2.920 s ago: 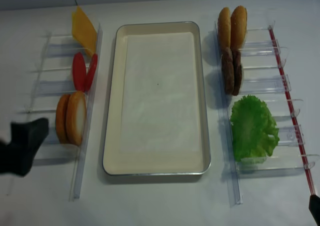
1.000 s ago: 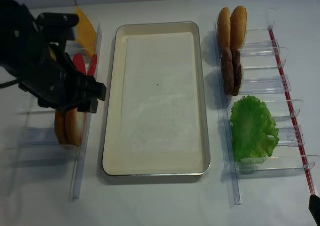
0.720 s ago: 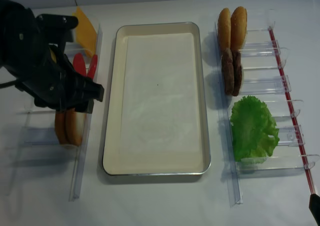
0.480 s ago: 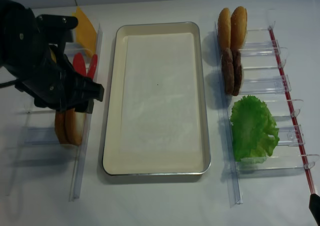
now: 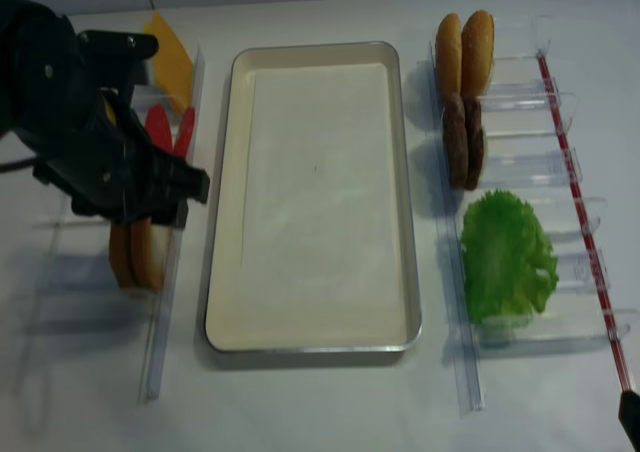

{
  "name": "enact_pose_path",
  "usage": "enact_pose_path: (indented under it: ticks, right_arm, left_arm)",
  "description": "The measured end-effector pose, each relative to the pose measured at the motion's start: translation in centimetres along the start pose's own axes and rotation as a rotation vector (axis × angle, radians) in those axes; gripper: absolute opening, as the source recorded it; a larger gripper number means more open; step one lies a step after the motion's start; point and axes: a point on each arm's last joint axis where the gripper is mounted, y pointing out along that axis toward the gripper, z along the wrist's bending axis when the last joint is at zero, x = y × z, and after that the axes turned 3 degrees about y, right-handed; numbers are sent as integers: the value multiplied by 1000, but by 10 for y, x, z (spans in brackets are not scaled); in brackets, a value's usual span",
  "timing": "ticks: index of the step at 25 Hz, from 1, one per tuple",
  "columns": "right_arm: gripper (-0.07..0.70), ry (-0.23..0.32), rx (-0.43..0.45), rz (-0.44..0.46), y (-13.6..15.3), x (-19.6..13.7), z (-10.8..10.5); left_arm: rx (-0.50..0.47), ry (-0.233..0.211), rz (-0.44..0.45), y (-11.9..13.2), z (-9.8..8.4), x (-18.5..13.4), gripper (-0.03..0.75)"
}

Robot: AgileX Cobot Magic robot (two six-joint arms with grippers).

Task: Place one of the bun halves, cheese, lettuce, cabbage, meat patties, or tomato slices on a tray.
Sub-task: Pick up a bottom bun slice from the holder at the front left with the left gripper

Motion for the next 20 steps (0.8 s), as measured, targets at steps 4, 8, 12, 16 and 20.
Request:
enact_pose_path:
  ticks: [4,8,12,16,20]
  right_arm:
    - [692,0,0,0,0,0,0]
    - [692,0,0,0,0,0,0]
    - [692,0,0,0,0,0,0]
    - [692,0,0,0,0,0,0]
    - [692,0,0,0,0,0,0]
  left_arm:
    - [1,0,14,4,0,1,442]
    - [1,8,15,4,0,1,442]
    - [2,10,32,7,0,2,430]
    - [4,11,49,12,0,3,400]
    - [7,9,53,13,0,3,332]
